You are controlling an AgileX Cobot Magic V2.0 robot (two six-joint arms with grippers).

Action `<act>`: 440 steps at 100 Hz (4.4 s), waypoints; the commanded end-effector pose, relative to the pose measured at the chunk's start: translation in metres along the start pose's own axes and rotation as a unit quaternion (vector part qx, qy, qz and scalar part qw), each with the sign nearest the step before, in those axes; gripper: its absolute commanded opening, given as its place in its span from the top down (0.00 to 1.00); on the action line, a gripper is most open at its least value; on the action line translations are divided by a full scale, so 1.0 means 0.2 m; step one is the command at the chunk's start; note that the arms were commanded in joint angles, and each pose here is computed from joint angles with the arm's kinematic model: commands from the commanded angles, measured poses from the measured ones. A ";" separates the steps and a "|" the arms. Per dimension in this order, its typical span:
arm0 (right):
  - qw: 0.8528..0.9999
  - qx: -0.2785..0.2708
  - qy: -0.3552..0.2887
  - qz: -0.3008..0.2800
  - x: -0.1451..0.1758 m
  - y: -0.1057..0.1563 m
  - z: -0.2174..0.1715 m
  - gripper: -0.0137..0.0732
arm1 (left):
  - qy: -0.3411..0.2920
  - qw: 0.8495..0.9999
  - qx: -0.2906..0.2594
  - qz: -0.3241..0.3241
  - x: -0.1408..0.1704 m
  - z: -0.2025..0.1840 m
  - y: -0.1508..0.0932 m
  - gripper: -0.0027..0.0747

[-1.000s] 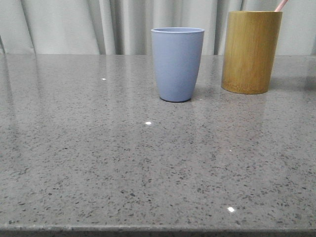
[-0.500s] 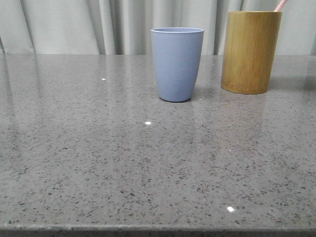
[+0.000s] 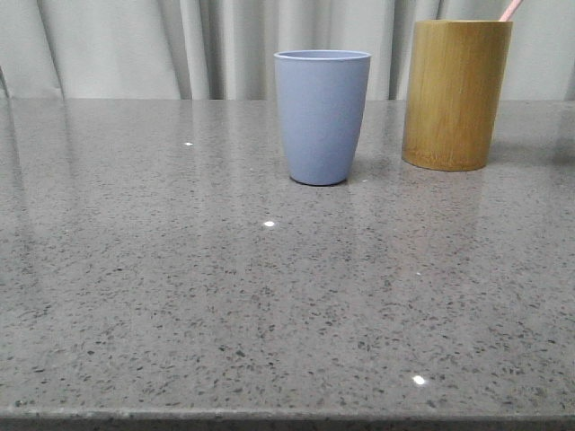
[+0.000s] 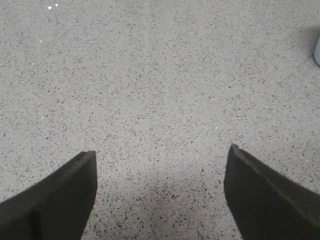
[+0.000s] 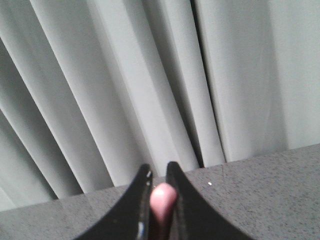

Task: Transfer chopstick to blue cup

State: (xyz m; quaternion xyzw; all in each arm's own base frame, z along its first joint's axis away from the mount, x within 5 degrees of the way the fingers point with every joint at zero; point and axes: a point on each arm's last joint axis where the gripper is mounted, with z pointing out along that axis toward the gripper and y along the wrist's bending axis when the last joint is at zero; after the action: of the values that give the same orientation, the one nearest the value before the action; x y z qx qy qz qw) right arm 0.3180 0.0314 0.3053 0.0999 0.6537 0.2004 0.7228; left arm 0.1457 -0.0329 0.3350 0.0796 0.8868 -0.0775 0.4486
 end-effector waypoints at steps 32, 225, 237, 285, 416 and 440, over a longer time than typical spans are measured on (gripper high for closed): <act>0.994 -0.050 -0.094 -0.004 -0.21 0.10 -0.05 0.92 | -0.051 0.999 0.000 -0.008 -0.06 -0.03 0.00 0.30; 0.974 -0.219 0.038 -0.048 -0.27 0.69 -0.11 0.55 | -0.051 0.999 0.000 -0.008 -0.06 -0.03 0.00 0.30; 0.974 -0.219 0.038 -0.048 -0.27 0.69 -0.11 0.34 | -0.051 0.999 0.000 -0.008 -0.06 -0.03 0.00 0.30; 0.989 -0.108 0.049 -0.086 -0.57 0.61 -0.31 0.32 | -0.051 0.999 0.000 -0.008 -0.06 -0.03 0.00 0.30; 0.974 0.014 0.187 -0.128 -0.27 0.19 -1.15 0.32 | -0.051 0.999 0.000 -0.008 -0.06 -0.03 0.00 0.30; 0.975 0.011 0.174 -0.140 -0.28 0.19 -1.15 0.35 | -0.051 0.999 0.000 -0.008 -0.06 -0.03 0.00 0.39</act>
State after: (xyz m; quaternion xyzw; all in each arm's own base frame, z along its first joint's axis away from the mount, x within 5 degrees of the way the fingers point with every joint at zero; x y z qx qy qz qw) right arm 0.0809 0.0148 0.3270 -0.0048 0.8124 0.1062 0.5733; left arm 0.1459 -0.0323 0.3351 0.0770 0.8865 -0.0770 0.4496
